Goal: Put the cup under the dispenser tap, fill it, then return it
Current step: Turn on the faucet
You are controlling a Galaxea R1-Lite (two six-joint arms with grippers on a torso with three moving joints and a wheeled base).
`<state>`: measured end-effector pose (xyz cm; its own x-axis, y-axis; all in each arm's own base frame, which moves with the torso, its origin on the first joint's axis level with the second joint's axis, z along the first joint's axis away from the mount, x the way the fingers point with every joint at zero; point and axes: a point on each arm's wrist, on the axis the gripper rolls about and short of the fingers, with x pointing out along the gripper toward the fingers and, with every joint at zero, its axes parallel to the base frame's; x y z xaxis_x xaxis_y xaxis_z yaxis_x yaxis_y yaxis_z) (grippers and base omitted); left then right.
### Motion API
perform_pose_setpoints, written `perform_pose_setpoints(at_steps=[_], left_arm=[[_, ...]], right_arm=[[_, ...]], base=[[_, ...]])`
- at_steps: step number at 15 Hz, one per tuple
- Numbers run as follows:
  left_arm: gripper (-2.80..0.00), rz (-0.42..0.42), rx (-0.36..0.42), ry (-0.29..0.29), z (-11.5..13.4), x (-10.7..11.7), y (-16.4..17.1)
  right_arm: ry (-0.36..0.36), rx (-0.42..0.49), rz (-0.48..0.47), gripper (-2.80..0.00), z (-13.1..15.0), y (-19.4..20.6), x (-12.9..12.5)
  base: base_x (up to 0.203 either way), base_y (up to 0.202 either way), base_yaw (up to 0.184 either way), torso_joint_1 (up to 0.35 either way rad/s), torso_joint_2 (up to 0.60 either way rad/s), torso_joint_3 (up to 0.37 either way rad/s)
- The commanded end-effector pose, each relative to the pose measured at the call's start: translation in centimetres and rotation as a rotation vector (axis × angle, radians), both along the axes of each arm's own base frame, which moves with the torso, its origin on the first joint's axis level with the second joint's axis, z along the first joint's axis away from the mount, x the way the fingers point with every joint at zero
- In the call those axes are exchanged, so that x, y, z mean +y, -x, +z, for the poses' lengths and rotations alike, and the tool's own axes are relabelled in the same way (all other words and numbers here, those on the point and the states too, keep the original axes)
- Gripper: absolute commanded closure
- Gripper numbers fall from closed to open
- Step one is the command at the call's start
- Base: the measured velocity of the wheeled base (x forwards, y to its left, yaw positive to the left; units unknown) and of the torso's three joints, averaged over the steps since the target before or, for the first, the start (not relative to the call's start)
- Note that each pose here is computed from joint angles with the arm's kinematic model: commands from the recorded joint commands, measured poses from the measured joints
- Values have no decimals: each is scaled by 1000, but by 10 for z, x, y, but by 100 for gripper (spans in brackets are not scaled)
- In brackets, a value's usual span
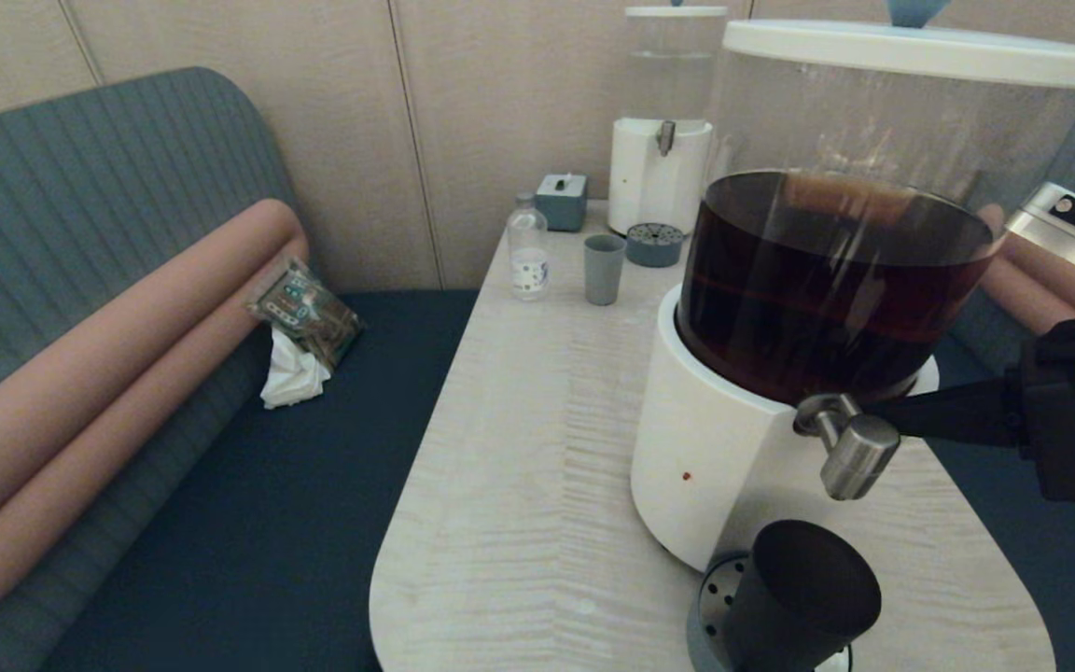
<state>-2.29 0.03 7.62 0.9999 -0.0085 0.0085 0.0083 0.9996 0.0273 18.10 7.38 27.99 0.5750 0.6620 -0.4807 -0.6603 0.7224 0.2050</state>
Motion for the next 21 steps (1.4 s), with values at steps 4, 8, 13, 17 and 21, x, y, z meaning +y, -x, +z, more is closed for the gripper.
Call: perform_pose_setpoints(at_steps=[4, 8, 13, 17, 21], left_arm=[[0, 1, -1, 0, 0, 0, 0], [0, 1, -1, 0, 0, 0, 0], [0, 1, -1, 0, 0, 0, 0], [0, 1, -1, 0, 0, 0, 0], [0, 1, -1, 0, 0, 0, 0]], right_arm=[[-12, -7, 28, 0, 0, -2, 4], [-16, -20, 52, 0, -1, -1, 8], [-32, -34, 84, 0, -2, 1, 11], [-41, -50, 109, 0, -2, 0, 12], [-52, -49, 143, 0, -2, 0, 13]], base=[[0, 0, 0, 0, 0, 0], [0, 0, 0, 0, 0, 0], [0, 0, 0, 0, 0, 0], [0, 0, 0, 0, 0, 0], [0, 0, 0, 0, 0, 0]])
